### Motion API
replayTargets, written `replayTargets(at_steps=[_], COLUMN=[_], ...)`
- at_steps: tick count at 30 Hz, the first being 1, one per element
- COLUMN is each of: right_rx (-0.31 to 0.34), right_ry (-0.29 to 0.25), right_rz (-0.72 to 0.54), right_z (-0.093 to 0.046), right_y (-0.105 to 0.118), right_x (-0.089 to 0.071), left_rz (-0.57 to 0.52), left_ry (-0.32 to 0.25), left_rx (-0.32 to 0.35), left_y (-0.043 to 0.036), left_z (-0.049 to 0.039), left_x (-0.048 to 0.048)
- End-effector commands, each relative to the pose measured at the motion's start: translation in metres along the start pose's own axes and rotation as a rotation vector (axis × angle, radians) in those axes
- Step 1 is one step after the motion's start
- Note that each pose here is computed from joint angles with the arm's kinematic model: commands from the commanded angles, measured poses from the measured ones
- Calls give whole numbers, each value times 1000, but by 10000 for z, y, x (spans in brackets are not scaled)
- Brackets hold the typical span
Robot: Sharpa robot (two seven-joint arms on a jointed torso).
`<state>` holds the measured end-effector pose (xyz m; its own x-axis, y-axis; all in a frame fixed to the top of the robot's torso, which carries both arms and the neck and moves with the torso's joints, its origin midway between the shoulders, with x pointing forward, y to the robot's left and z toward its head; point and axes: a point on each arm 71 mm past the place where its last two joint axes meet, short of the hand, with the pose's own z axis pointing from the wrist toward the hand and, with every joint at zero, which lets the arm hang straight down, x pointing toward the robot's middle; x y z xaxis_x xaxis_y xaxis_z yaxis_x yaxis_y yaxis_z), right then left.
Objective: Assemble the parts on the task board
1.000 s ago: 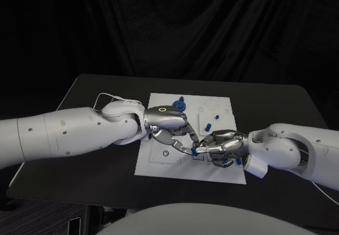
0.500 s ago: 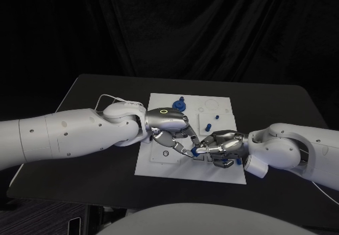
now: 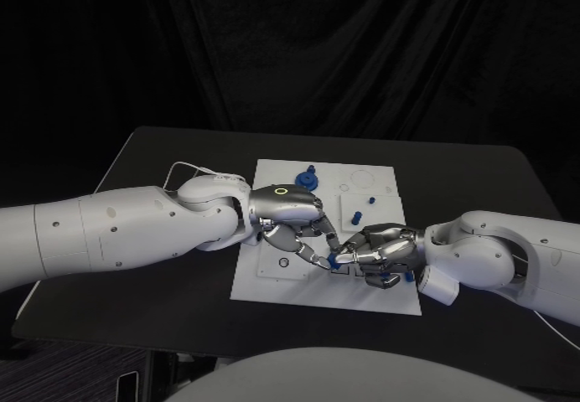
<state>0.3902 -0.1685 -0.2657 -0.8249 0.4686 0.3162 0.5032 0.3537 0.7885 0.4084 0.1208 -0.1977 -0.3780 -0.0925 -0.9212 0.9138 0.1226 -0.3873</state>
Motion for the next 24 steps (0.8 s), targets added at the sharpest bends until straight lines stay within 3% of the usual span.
replayTargets(at_steps=[1,14,19,24], right_rx=[12,14,10,4], right_ry=[35,19,-16,-89], right_rz=[0,3,-10,-55], right_z=[-1,-10,-43,-94], right_y=[-12,-18,-29,-43], right_x=[26,9,-38,-107], left_rz=[-14,-21,-17,-10], left_ry=[5,11,10,7], left_rx=[3,-25,-88,-157], left_y=[0,32,124,227], left_z=[4,-15,-108,-219], left_x=[16,39,34,21])
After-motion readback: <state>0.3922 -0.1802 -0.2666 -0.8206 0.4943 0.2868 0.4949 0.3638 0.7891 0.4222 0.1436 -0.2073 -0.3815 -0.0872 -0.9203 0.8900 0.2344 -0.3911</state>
